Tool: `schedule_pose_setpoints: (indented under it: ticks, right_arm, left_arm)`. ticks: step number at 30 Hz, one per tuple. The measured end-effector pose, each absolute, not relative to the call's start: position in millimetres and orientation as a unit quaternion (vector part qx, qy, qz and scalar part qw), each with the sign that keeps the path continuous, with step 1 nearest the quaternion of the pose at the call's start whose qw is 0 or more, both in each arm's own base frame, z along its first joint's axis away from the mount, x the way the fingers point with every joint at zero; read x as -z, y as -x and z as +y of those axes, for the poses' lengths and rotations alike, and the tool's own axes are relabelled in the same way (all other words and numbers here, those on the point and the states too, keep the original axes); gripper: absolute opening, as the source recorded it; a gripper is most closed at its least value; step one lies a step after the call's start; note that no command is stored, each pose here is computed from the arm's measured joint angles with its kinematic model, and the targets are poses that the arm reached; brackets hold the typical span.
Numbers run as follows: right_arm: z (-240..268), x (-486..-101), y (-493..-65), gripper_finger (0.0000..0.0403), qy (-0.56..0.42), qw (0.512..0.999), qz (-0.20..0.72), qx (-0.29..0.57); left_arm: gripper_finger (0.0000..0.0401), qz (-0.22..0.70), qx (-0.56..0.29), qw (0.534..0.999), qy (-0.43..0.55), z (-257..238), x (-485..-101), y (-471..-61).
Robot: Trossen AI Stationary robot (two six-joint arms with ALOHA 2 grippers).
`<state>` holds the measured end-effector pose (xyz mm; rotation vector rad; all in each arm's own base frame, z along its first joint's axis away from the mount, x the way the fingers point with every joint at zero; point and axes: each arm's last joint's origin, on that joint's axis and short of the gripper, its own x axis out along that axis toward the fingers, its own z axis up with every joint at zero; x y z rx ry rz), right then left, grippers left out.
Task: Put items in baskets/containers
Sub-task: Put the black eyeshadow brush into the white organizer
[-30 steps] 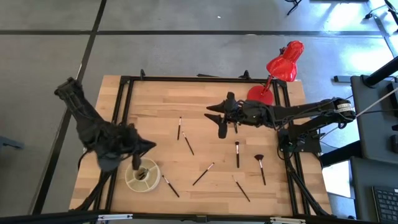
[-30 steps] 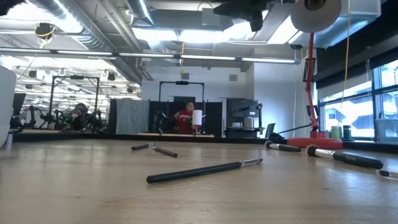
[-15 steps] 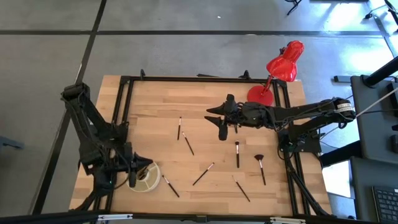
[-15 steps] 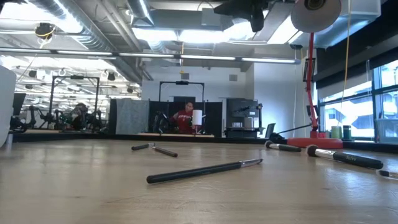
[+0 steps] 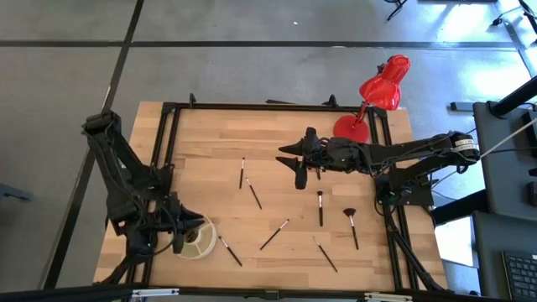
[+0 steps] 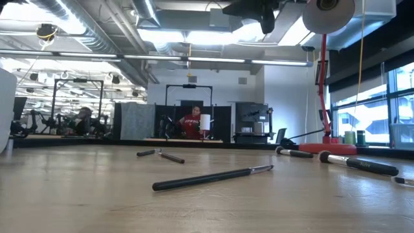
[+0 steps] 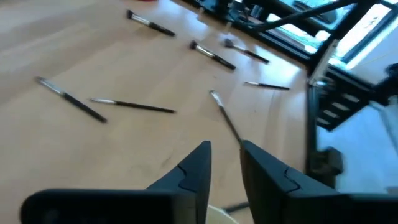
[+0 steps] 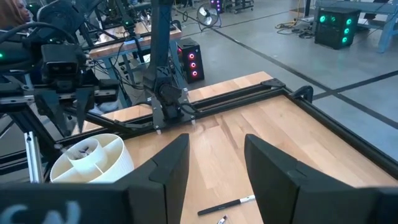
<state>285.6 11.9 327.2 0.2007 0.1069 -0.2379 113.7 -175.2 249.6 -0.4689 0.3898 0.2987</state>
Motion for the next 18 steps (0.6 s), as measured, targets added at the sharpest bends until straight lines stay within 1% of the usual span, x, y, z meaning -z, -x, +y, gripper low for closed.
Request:
schedule_pose_setpoints:
  ticks: [4, 7, 11, 18]
  right_arm:
    - [11.9, -327.4, -285.6, 0.0153, -0.100, 0.987, 0.052, 0.118]
    - [11.9, -327.4, -285.6, 0.0153, -0.099, 0.987, 0.052, 0.118]
    - [11.8, -328.2, -285.7, 0.0153, -0.095, 0.987, 0.049, 0.118]
    - [11.8, -327.3, -285.6, 0.0153, -0.092, 0.987, 0.054, 0.118]
  left_arm:
    - [0.0101, 0.211, -0.200, 0.929, 0.229, -150.1, -252.7, -120.8]
    - [0.0109, 0.264, -0.237, 0.906, 0.232, -131.4, -252.0, -130.6]
    - [0.0116, 0.328, -0.259, 0.883, 0.213, -113.5, -249.1, -146.0]
    - [0.0118, 0.377, -0.307, 0.847, 0.215, -75.8, -247.1, -170.1]
